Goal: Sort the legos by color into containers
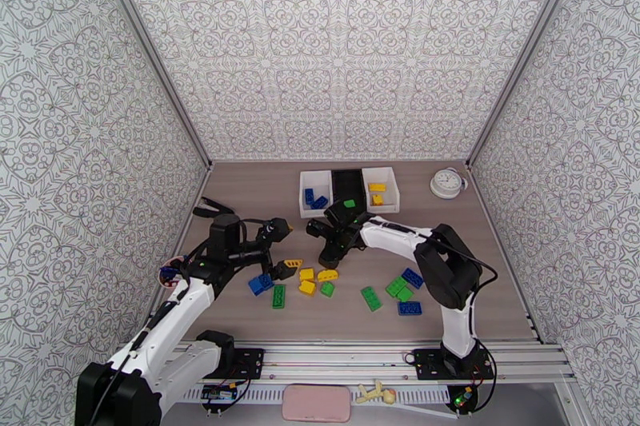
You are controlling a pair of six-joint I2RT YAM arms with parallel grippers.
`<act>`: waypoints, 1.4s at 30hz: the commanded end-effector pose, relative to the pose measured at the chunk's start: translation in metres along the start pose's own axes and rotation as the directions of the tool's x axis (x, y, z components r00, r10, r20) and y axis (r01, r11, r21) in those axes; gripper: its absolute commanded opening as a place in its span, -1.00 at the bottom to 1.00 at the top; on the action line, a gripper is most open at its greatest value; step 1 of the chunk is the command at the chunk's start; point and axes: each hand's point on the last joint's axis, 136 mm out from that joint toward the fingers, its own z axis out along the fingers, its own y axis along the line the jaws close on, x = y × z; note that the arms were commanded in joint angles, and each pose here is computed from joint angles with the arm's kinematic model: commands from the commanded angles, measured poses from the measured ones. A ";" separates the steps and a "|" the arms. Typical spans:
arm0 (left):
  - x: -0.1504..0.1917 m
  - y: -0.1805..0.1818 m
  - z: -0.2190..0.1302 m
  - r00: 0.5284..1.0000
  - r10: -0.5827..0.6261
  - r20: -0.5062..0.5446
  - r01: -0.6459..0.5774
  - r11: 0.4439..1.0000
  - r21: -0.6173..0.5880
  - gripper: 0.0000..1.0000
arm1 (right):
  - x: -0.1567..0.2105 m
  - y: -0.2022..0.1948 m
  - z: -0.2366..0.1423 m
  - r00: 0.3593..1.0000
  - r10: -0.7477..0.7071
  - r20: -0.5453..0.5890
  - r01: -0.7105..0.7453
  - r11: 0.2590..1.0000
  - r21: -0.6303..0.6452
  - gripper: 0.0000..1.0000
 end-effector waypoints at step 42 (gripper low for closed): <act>-0.055 0.017 0.043 0.998 0.051 0.039 -0.037 0.956 -0.290 0.99 | -0.076 -0.196 -0.115 0.746 0.262 0.612 -0.507 0.819 0.267 -0.43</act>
